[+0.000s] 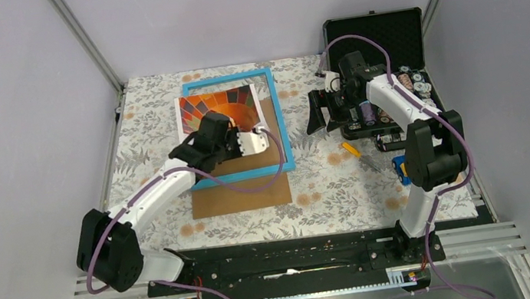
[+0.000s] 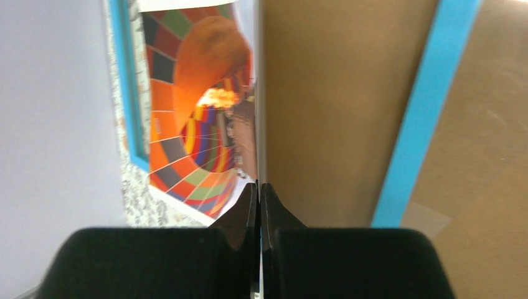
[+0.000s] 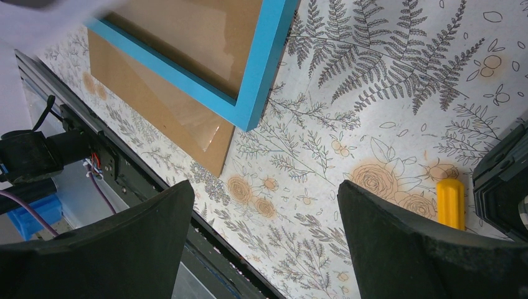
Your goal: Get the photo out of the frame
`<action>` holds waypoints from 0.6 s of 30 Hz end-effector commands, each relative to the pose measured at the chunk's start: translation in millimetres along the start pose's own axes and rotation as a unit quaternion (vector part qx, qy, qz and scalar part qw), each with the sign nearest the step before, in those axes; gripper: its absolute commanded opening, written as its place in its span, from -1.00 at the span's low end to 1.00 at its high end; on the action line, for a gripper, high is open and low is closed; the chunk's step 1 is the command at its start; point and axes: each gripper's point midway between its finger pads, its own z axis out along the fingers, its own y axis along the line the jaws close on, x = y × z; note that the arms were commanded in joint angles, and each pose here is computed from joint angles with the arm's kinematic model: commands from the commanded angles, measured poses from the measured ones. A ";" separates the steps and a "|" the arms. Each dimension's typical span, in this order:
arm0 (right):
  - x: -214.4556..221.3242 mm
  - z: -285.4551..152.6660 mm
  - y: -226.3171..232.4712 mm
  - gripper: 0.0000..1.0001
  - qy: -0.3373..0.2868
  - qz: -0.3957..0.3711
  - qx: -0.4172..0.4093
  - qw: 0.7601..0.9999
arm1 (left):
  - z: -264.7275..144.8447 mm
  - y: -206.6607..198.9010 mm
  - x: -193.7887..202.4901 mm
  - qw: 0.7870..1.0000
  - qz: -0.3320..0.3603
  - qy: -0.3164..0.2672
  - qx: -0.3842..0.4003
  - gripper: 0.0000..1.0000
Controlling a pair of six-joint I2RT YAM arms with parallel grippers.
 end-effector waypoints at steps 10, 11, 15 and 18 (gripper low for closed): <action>4.8 0.2 -0.1 0.86 0.006 0.009 -0.009 1.000 | 7.1 -39.8 -29.4 0.995 0.011 -0.094 0.017 -1.00; 5.7 0.3 -0.2 0.86 0.007 0.009 -0.009 1.000 | 7.8 -43.1 -29.2 0.995 0.015 -0.098 0.018 -1.00; 10.4 1.1 -1.2 0.86 0.011 0.011 -0.009 1.000 | 14.6 -55.0 -23.6 0.995 0.010 -0.091 0.028 -1.00; 11.8 1.4 -1.2 0.86 0.012 0.011 -0.009 1.000 | 15.5 -57.2 -27.1 0.995 -0.006 -0.093 0.032 -1.00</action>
